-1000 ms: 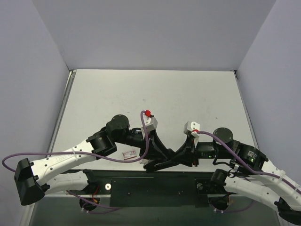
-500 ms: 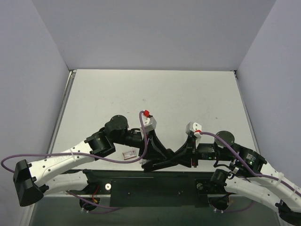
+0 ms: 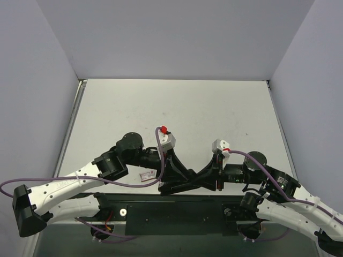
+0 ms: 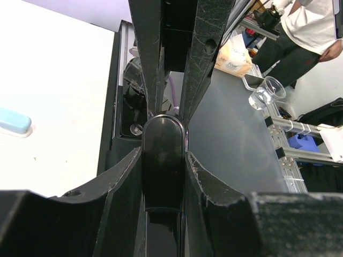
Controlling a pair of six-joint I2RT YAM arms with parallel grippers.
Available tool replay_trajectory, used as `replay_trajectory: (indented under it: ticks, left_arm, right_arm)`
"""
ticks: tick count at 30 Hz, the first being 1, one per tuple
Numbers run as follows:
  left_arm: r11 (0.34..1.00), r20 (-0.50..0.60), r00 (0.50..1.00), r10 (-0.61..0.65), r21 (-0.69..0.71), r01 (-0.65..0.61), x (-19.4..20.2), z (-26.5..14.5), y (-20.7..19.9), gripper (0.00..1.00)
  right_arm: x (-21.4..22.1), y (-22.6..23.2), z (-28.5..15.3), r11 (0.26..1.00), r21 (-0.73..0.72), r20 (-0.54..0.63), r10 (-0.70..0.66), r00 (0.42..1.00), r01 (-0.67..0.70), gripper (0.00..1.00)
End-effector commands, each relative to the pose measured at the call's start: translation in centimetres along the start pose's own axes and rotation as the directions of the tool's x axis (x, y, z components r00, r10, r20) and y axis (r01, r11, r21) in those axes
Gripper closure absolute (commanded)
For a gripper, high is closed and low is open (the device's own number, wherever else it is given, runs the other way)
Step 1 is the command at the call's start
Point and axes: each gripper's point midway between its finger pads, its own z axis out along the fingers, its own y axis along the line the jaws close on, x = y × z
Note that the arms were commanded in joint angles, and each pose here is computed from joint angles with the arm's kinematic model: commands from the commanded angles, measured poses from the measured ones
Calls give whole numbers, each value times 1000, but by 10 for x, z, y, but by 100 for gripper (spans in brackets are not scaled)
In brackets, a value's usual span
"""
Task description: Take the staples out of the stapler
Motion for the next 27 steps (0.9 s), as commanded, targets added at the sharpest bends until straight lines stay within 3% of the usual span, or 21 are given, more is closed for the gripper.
replay_trajectory:
  ticks: [1, 27]
  left_arm:
    - [983, 257, 948, 186, -47, -180, -87, -29, -33, 100]
    - [970, 368, 900, 233, -161, -185, -114, -53, -37, 100]
  right_arm:
    - [52, -6, -9, 995, 40, -168, 95, 981, -89, 100]
    - [77, -2, 7, 988, -3, -187, 153, 970, -156, 100]
